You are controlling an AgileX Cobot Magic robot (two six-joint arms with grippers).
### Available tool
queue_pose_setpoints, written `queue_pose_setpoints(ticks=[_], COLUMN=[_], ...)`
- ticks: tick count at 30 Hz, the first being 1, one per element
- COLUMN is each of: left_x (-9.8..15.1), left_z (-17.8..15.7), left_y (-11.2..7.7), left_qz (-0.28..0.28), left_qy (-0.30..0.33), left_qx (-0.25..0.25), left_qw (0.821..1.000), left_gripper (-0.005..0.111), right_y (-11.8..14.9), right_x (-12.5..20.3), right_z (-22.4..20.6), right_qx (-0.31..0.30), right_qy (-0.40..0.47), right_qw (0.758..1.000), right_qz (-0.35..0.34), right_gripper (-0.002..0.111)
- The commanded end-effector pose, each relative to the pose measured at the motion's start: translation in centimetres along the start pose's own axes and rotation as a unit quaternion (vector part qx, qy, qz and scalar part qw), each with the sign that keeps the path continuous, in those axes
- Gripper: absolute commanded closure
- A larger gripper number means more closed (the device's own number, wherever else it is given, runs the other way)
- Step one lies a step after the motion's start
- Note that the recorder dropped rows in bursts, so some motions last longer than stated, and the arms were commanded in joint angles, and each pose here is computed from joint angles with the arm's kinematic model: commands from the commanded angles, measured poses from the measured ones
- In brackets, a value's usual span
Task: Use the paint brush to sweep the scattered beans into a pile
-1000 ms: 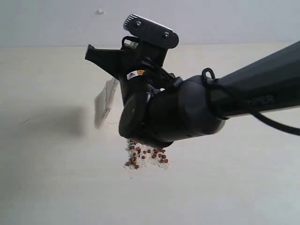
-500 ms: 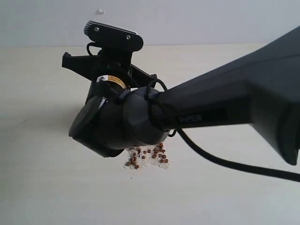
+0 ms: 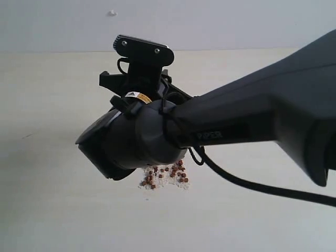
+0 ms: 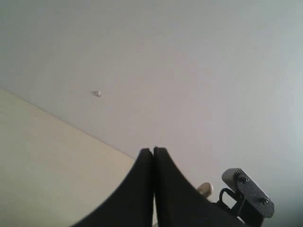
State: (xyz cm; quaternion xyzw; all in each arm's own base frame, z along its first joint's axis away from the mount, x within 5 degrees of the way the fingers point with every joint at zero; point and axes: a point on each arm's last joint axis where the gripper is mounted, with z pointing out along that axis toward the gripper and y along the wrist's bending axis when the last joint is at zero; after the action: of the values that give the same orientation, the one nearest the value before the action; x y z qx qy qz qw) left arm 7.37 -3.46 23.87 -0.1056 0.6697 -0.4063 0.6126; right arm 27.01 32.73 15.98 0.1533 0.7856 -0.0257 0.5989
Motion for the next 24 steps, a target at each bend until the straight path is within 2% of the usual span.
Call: queue_pose_setpoints(ticks=[1, 8, 13, 20, 21, 24], left_x=[0.1, 0.1, 0.1, 0.1, 0.1, 0.1], left_z=[0.0, 0.0, 0.0, 0.0, 0.0, 0.0], left_y=[0.1, 0.1, 0.1, 0.1, 0.1, 0.1], left_qz=[0.000, 0.000, 0.000, 0.000, 0.000, 0.000], left_qy=[0.002, 0.002, 0.002, 0.002, 0.002, 0.002], left_qx=[0.001, 0.001, 0.001, 0.001, 0.001, 0.001], left_qw=[1.000, 1.000, 1.000, 1.000, 1.000, 1.000], left_gripper=[0.107, 0.107, 0.107, 0.107, 0.107, 0.107], right_y=[-0.4, -0.2, 0.2, 0.7, 0.7, 1.7], right_x=[-0.4, -1.3, -2.7, -4.6, -5.0, -5.9], right_z=[-0.2, -0.4, -0.8, -1.3, -1.5, -2.0], right_qx=[0.028, 0.015, -0.011, -0.043, -0.053, -0.143], right_qy=[0.011, -0.001, -0.025, -0.056, -0.064, -0.068], right_qw=[0.999, 1.000, 0.999, 0.997, 0.996, 0.987], right_qz=[-0.018, -0.004, 0.043, 0.042, 0.039, -0.010], right_gripper=[0.108, 0.108, 0.108, 0.108, 0.108, 0.108])
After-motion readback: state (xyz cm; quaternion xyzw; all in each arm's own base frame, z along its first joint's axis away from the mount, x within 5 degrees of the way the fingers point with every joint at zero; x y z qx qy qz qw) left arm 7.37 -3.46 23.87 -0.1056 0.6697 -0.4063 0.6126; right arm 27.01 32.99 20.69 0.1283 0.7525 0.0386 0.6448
